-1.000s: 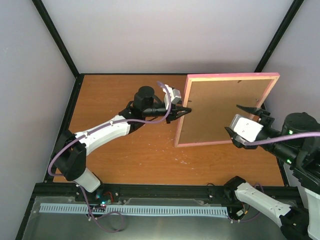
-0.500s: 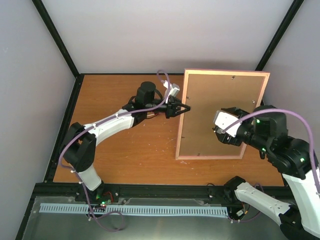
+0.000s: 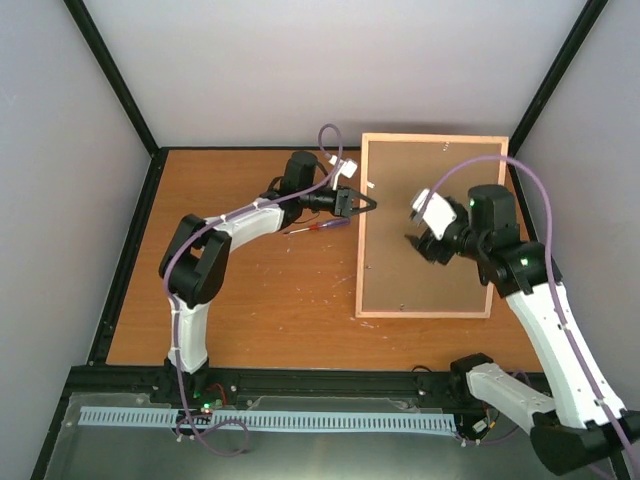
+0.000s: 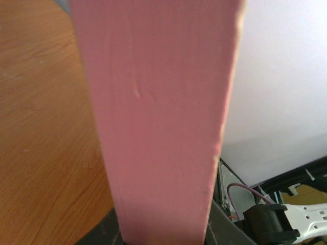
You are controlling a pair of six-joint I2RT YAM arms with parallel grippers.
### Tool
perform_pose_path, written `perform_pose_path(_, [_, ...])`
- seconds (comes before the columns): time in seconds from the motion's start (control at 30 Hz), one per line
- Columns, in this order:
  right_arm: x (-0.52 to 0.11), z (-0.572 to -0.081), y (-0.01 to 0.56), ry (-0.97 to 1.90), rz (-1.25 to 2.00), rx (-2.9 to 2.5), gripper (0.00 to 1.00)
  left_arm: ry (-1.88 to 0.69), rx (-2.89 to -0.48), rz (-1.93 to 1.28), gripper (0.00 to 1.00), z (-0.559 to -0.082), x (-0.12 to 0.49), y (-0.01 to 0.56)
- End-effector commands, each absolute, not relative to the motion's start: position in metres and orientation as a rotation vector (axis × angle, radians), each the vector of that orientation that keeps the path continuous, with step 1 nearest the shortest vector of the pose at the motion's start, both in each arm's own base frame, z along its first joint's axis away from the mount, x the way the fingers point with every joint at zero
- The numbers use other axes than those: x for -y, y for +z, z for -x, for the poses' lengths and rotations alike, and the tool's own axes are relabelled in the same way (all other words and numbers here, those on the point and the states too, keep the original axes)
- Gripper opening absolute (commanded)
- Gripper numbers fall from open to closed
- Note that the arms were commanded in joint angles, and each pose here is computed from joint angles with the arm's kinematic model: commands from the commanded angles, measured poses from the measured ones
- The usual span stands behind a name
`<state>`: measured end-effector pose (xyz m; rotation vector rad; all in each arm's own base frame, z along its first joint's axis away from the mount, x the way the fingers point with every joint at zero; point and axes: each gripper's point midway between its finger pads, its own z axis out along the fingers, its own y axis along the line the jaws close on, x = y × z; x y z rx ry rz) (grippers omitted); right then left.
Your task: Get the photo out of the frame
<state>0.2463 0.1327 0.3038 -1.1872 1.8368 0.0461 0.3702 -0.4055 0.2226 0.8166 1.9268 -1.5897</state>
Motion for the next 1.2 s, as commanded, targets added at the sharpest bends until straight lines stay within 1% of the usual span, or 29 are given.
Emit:
perform_pose_path(0.0, [-0.118,-0.294,0.328,0.233,0.897,-1.807,0.74,-1.642,-1.930,-0.845,0.01,-0.383,0.410,0.216])
perform_pose_path(0.1, [-0.095,-0.310,0.316,0.348,0.737,-1.853,0.73,-1.692,-1.999,-0.817,0.01,-0.388,0.411,0.203])
perform_pose_path(0.2, [-0.076,-0.316,0.298,0.328,0.623,-1.886,0.76,-1.702,-2.071,-0.783,0.01,-0.394,0.413,0.189])
perform_pose_path(0.4, [-0.073,-0.307,0.254,0.424,0.498,-1.920,0.76,-1.751,-2.208,-0.688,0.01,-0.408,0.411,0.150])
perform_pose_path(0.53, [-0.071,-0.299,0.251,0.393,0.514,-1.914,0.76,-1.749,-2.249,-0.633,0.01,-0.416,0.408,0.130])
perform_pose_path(0.73, [-0.076,-0.296,0.245,0.434,0.537,-1.912,0.76,-1.765,-2.306,-0.503,0.01,-0.419,0.408,0.103])
perform_pose_path(0.93, [-0.079,-0.293,0.244,0.443,0.562,-1.905,0.76,-1.684,-2.359,-0.404,0.01,-0.427,0.403,0.082])
perform_pose_path(1.07, [-0.079,-0.293,0.244,0.446,0.562,-1.900,0.77,-1.675,-2.396,-0.362,0.08,-0.427,0.402,0.068])
perform_pose_path(1.17, [-0.080,-0.293,0.243,0.451,0.565,-1.902,0.76,-1.661,-2.412,-0.338,0.11,-0.429,0.401,0.060])
